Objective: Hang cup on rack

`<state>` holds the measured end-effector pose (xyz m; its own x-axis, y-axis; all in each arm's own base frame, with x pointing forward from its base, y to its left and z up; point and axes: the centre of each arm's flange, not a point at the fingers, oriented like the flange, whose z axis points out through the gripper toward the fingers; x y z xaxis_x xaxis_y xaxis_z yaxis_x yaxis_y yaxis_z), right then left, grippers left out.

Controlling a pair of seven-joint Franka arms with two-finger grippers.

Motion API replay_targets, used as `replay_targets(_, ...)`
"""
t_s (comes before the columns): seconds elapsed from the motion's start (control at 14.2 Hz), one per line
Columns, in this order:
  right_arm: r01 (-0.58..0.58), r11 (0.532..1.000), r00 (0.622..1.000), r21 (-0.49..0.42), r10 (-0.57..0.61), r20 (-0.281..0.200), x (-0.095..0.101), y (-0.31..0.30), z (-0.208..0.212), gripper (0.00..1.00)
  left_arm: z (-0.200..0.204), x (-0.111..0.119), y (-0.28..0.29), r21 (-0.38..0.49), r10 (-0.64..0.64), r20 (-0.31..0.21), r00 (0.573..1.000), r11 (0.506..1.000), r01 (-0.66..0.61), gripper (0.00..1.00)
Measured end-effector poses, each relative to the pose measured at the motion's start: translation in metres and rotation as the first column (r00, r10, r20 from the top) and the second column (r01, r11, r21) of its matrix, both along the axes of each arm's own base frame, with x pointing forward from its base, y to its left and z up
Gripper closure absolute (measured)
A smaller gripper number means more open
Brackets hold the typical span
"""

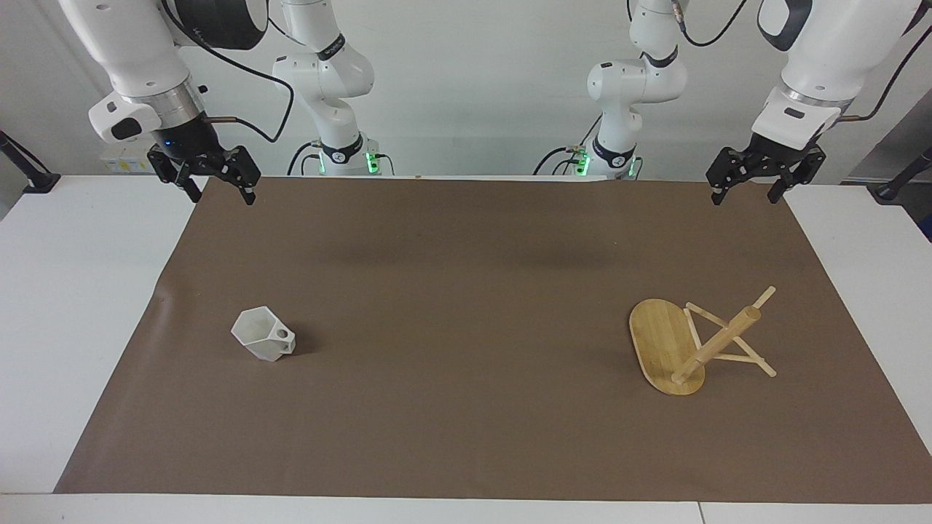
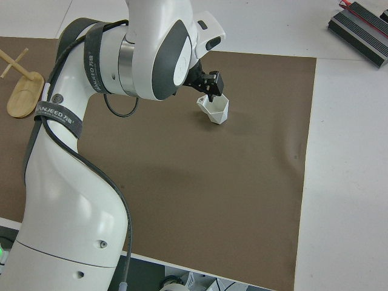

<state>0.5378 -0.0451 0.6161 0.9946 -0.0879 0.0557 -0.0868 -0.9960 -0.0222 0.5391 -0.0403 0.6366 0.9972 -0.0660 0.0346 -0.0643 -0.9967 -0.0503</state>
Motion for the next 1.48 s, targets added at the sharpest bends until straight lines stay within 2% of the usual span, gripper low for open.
replay_targets(0.78,-0.003,1.000,1.000,-0.001,0.003,0.014,0.001,-0.001,0.001,0.00,0.000,0.000,-0.001,0.000,-0.006,0.004,1.000,1.000,0.006,0.00)
replay_targets(1.06,-0.018,1.000,0.999,-0.007,0.018,0.048,0.004,-0.009,0.003,0.00,0.001,0.000,-0.006,0.000,-0.015,0.006,1.000,1.000,0.015,0.00)
replay_targets(1.27,-0.031,0.999,0.996,-0.016,0.032,0.079,0.012,-0.015,-0.006,0.00,0.001,0.000,-0.006,0.000,-0.015,0.006,1.000,1.000,0.015,0.00)
replay_targets(1.48,-0.032,0.999,0.993,-0.026,0.034,0.111,0.033,-0.016,-0.044,0.00,0.001,0.000,-0.006,0.000,-0.016,0.006,1.000,1.000,0.016,0.00)
